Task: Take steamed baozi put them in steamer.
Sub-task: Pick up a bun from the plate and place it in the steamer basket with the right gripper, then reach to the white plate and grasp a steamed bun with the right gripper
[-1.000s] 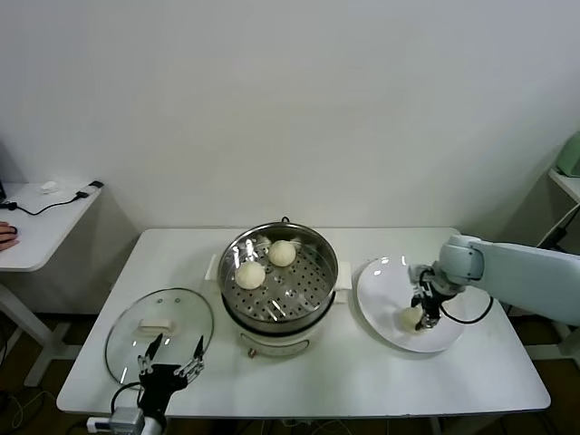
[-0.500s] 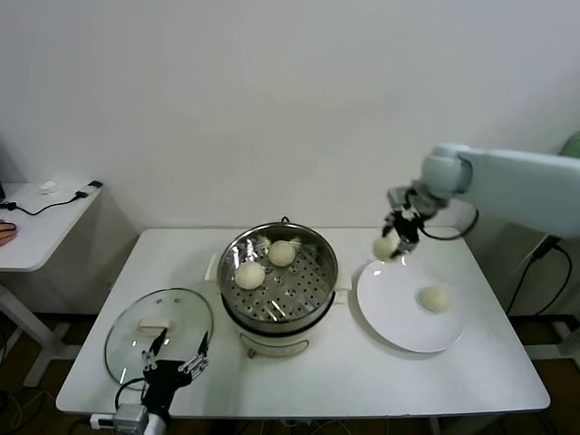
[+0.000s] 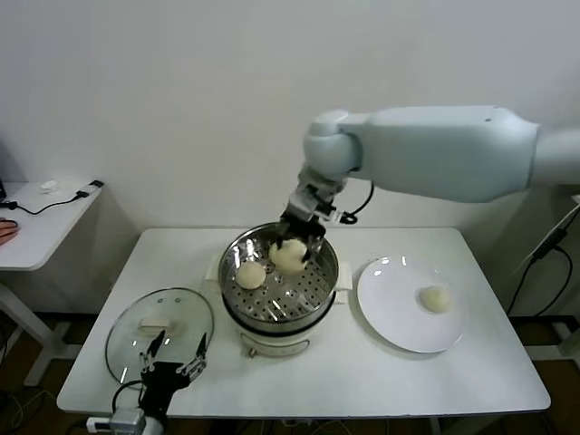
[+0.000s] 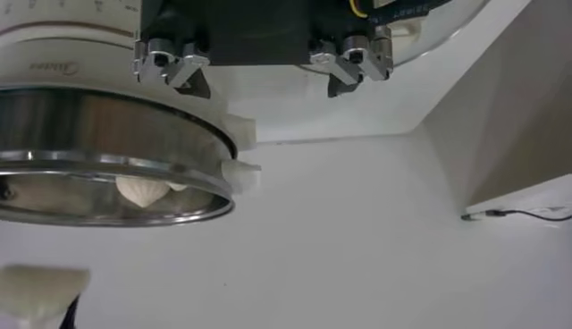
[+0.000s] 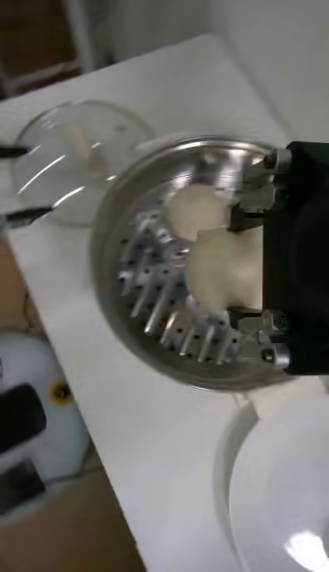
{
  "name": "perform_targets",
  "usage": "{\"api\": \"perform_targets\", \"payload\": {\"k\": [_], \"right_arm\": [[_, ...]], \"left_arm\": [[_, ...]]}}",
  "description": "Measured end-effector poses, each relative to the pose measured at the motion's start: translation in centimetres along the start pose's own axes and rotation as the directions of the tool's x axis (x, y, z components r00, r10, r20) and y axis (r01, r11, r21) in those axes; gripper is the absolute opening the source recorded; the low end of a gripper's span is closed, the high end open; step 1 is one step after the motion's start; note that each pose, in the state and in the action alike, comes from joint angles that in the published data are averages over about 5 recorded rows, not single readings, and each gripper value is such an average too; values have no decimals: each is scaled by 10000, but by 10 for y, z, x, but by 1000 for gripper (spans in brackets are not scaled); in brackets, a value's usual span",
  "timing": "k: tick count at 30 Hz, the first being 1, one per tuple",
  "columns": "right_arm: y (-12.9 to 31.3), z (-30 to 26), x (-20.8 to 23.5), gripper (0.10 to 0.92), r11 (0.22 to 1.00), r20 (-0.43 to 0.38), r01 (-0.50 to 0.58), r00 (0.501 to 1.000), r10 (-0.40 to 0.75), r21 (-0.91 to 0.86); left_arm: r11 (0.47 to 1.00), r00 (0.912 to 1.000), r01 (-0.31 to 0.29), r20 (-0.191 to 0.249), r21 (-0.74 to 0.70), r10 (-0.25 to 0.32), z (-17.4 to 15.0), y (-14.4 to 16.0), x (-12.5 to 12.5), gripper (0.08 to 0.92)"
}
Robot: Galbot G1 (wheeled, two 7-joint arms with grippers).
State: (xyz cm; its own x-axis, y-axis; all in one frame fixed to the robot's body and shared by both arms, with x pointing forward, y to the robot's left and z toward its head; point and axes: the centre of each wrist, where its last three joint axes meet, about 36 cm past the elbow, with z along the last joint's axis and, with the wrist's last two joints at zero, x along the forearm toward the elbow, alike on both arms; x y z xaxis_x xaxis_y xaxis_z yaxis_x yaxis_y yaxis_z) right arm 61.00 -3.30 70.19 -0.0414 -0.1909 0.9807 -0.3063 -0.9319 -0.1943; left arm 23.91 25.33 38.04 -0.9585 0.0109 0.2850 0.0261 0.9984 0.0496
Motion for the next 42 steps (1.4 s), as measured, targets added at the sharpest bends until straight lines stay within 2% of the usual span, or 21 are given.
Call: {"api": "perform_targets", "payload": {"k": [8,16,19,23,27,33,38,42], "right_arm": [[-9,-14,-58,585,9817,237,476,9983,-529,1845],[-12,-20,-101,591,9624,281,295,9989,-385,2699],[-13,-21,-109,644,9584,301,162,9992,-259,2851],[-13,-21,-111,758,9551,397,65,9990,-191,2961],[-12,-17,-101,816,9578,502,154,9983,-311,2871],[-3,12,-54,823,9817,310,378,9985,-443,1865],[34,59,1,823,9992,-240,231,9994,-239,-328],[89,97,35,823,9619,-883,-12,9958,-238,-2735]], "left_arm": [[10000,10000,94,-7,2,-94,2,2,2,823],[9999,9999,113,0,20,-113,1,2,1,823],[9999,9999,120,9,28,-120,1,1,0,823],[9999,9999,114,31,29,-114,0,1,1,823],[10000,9999,89,61,30,-90,-2,0,2,823],[10000,9999,1,135,59,-2,-5,-3,3,823],[9999,9998,-71,192,94,69,-7,-5,3,823],[9999,9997,-101,224,116,98,-7,-5,2,823]]}}
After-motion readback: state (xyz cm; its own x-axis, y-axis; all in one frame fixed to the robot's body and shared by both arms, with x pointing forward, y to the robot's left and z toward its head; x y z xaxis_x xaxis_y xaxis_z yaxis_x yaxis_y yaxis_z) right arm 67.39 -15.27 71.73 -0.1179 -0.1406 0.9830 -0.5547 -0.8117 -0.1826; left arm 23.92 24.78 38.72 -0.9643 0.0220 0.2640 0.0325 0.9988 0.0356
